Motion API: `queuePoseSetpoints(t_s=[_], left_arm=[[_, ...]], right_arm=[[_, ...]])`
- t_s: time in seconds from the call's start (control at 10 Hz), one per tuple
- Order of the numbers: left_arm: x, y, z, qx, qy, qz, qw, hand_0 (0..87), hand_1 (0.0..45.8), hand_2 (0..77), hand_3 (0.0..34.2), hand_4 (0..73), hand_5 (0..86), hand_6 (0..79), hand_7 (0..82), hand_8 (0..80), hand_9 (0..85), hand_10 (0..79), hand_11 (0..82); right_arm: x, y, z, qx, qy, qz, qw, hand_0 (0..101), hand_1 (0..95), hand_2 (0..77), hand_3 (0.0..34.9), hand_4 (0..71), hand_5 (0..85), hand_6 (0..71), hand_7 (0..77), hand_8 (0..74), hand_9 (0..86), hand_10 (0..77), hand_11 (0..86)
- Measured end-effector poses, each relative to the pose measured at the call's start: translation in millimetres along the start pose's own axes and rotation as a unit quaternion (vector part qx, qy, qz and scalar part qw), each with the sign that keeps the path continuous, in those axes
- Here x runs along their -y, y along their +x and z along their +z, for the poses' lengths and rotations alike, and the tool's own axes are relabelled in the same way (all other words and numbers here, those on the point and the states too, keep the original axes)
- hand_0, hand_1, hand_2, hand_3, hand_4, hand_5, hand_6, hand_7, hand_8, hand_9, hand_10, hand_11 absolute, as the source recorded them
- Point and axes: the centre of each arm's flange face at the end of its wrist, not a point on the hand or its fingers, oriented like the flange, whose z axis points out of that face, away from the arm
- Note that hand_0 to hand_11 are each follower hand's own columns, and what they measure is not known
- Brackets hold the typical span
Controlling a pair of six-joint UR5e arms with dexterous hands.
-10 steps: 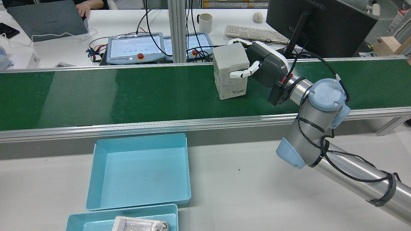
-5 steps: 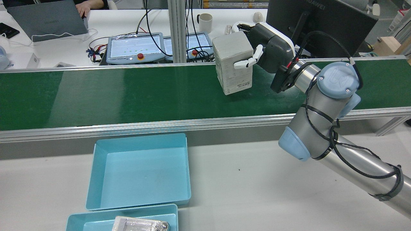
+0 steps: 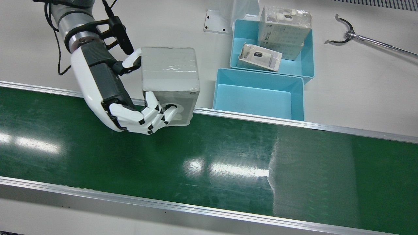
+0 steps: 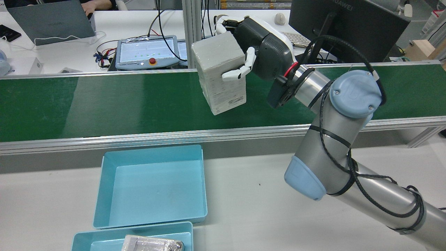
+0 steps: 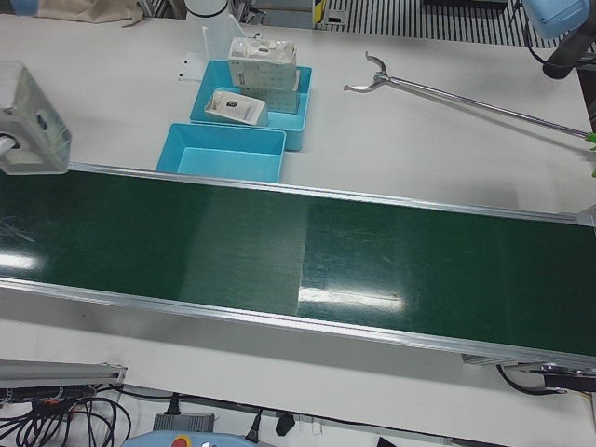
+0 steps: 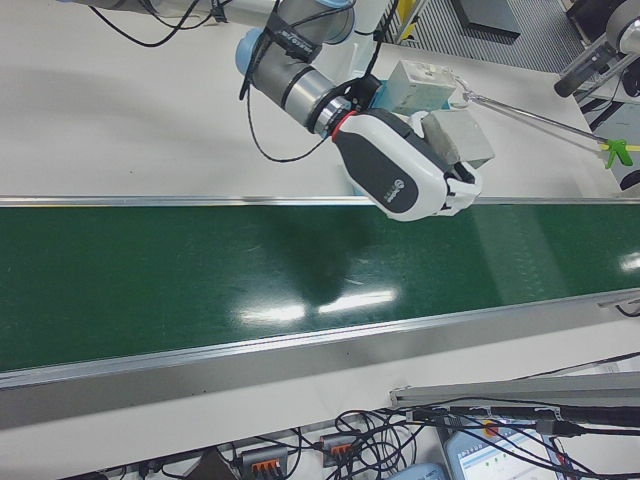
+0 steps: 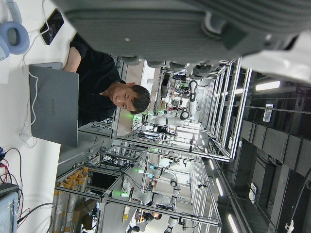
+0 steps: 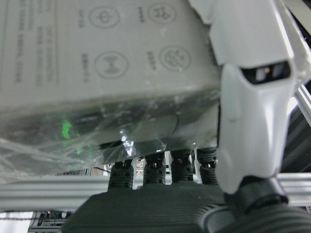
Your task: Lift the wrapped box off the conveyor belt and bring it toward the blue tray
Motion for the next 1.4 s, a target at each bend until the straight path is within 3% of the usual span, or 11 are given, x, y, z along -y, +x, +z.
queuePoseSetpoints(t_s=[0.2, 0.5, 0.8, 0.9, 1.0, 1.1, 1.2, 1.3, 1.4], left_arm=[[0.0, 0.0, 0.0, 0.0, 0.0, 0.0, 1.0, 0.0, 0.0, 1.1, 0.0, 0.0, 1.1, 0.0, 0.5, 0.0, 0.0, 0.0, 0.0], [0.0, 0.0, 0.0, 0.0, 0.0, 0.0, 1.0, 0.0, 0.0, 0.5, 0.0, 0.0, 1.1, 0.5, 0.0, 0.0, 0.0, 0.5, 0.0], [0.0, 0.0, 0.0, 0.0, 0.0, 0.0, 1.0, 0.0, 0.0, 1.1, 0.0, 0.0, 1.1, 0.0, 0.5, 0.0, 0.0, 0.5, 0.0], [0.0, 0.0, 0.0, 0.0, 0.0, 0.0, 1.0, 0.0, 0.0, 1.1, 0.0, 0.0, 1.1, 0.0, 0.5, 0.0, 0.0, 0.5, 0.0], [0.0, 0.0, 0.0, 0.0, 0.0, 0.0, 1.0, 0.0, 0.0, 0.5, 0.0, 0.0, 1.1, 0.5, 0.0, 0.0, 0.0, 0.5, 0.0], [0.0, 0.0, 0.0, 0.0, 0.0, 0.0, 1.0, 0.0, 0.0, 1.1, 0.0, 0.0, 1.1, 0.5, 0.5, 0.0, 0.0, 0.5, 0.0], [0.0, 0.0, 0.0, 0.0, 0.0, 0.0, 1.0, 0.0, 0.0, 1.1, 0.0, 0.0, 1.1, 0.5, 0.5, 0.0, 0.0, 0.5, 0.0], [0.0, 0.0, 0.0, 0.0, 0.0, 0.0, 1.0, 0.0, 0.0, 0.5, 0.0, 0.0, 1.1, 0.0, 0.0, 0.0, 0.0, 0.5, 0.0], [0.0, 0.0, 0.0, 0.0, 0.0, 0.0, 1.0, 0.0, 0.0, 0.5, 0.0, 0.0, 1.1, 0.0, 0.0, 0.0, 0.0, 0.0, 0.0]], right_arm=[[-36.1, 66.7, 1.7, -0.013, -0.023, 0.004, 0.9996, 49, 0.0, 38.7, 1.8, 37.6, 69.8, 42.5, 69.8, 48.0, 69.8, 54.0, 38.2], [-68.7, 165.9, -15.6, -0.038, -0.029, 0.012, 0.9988, 49, 0.0, 38.7, 1.9, 38.2, 69.3, 43.1, 69.3, 48.0, 69.8, 54.0, 38.2], [-68.2, 205.9, -29.8, -0.065, -0.02, 0.013, 0.9976, 49, 0.0, 38.7, 1.8, 38.2, 69.8, 43.1, 69.8, 48.5, 69.3, 54.5, 38.2], [-65.6, 210.6, -32.4, -0.073, -0.018, 0.011, 0.9971, 52, 1.1, 33.8, 3.9, 28.9, 67.6, 34.4, 67.6, 40.4, 61.6, 49.1, 34.4], [-63.8, 213.8, -34.3, -0.08, -0.018, 0.011, 0.9966, 52, 1.1, 33.8, 3.9, 28.9, 67.6, 34.4, 67.6, 40.4, 61.6, 49.1, 34.4], [-63.2, 216.2, -35.6, -0.087, -0.019, 0.01, 0.9959, 50, 21.3, 21.3, 13.0, 14.7, 50.7, 21.3, 50.7, 24.5, 42.0, 32.2, 18.5], [-63.2, 217.7, -36.3, -0.094, -0.021, 0.01, 0.9953, 50, 21.3, 21.3, 13.0, 14.7, 50.7, 21.3, 50.7, 24.5, 42.0, 32.2, 18.5], [-63.5, 218.3, -36.6, -0.097, -0.023, 0.011, 0.995, 48, 20.7, 23.5, 16.1, 16.4, 32.2, 4.9, 37.6, 0.0, 24.0, 7.6, 2.2], [-63.5, 217.7, -36.9, -0.099, -0.023, 0.011, 0.9947, 48, 16.9, 13.6, 24.0, 16.4, 36.5, 4.9, 27.3, 0.0, 1.6, 0.0, 1.6]])
